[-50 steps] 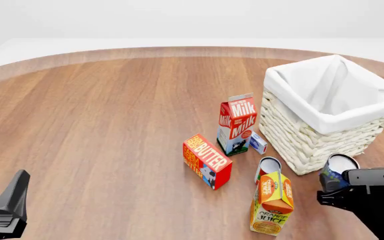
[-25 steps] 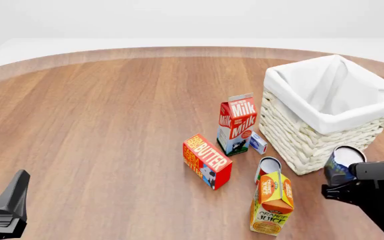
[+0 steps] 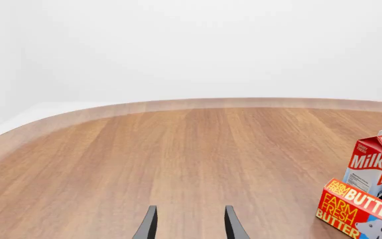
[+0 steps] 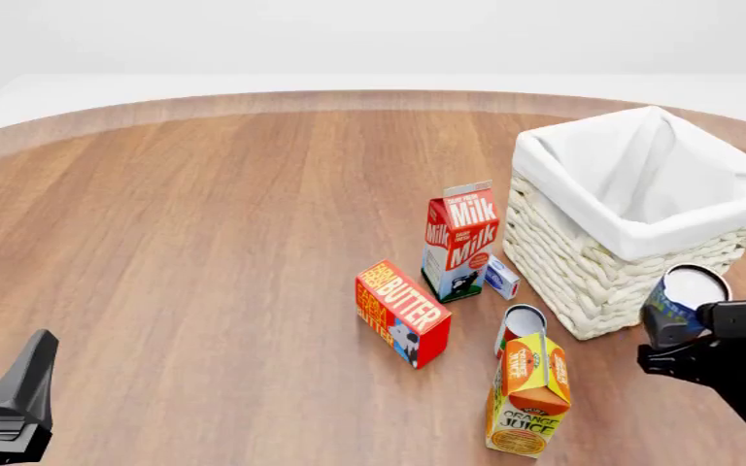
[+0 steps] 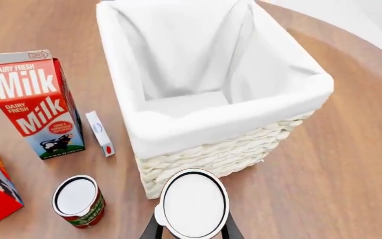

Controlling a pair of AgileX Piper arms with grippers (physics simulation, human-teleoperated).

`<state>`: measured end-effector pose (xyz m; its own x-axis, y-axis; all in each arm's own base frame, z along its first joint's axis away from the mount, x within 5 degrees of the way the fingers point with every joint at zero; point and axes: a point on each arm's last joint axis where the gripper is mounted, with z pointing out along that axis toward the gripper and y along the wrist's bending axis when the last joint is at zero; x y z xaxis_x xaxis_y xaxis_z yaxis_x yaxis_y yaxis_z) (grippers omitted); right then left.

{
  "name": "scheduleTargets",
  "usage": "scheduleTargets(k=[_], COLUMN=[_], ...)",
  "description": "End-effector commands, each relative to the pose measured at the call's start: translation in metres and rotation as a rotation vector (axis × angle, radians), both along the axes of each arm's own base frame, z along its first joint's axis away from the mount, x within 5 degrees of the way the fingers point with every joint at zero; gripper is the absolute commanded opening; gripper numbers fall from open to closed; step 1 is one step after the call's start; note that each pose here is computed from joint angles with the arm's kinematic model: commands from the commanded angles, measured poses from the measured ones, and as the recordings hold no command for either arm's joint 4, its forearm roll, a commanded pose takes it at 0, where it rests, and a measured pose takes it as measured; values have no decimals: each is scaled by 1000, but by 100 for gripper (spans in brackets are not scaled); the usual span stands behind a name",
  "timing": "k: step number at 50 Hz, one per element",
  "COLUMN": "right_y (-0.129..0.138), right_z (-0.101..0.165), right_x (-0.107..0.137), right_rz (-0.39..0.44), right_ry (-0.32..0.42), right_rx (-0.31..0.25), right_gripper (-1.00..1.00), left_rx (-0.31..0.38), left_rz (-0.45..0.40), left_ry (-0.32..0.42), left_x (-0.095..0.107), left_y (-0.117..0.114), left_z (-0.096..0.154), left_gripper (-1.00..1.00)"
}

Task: Pick up the alphabet soup, and put it in the basket.

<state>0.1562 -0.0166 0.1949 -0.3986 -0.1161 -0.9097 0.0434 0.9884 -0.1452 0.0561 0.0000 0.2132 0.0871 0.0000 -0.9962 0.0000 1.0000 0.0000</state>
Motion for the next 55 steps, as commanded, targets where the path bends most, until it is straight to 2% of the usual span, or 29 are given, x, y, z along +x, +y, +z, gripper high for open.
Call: scheduleTargets(k=[1, 55], right_y=[0, 2], right_z=[14, 79], right_x=[1, 5], right_rz=[-5, 24], right_ry=[-39, -173], right_rx=[8, -35], right_gripper=[-100, -100], left_rx=[0, 0], left_rz=[0, 0], left_ry=[0, 0], left_x=[0, 0], left_y=[0, 0], left_z=[0, 0], left_gripper=[100, 100])
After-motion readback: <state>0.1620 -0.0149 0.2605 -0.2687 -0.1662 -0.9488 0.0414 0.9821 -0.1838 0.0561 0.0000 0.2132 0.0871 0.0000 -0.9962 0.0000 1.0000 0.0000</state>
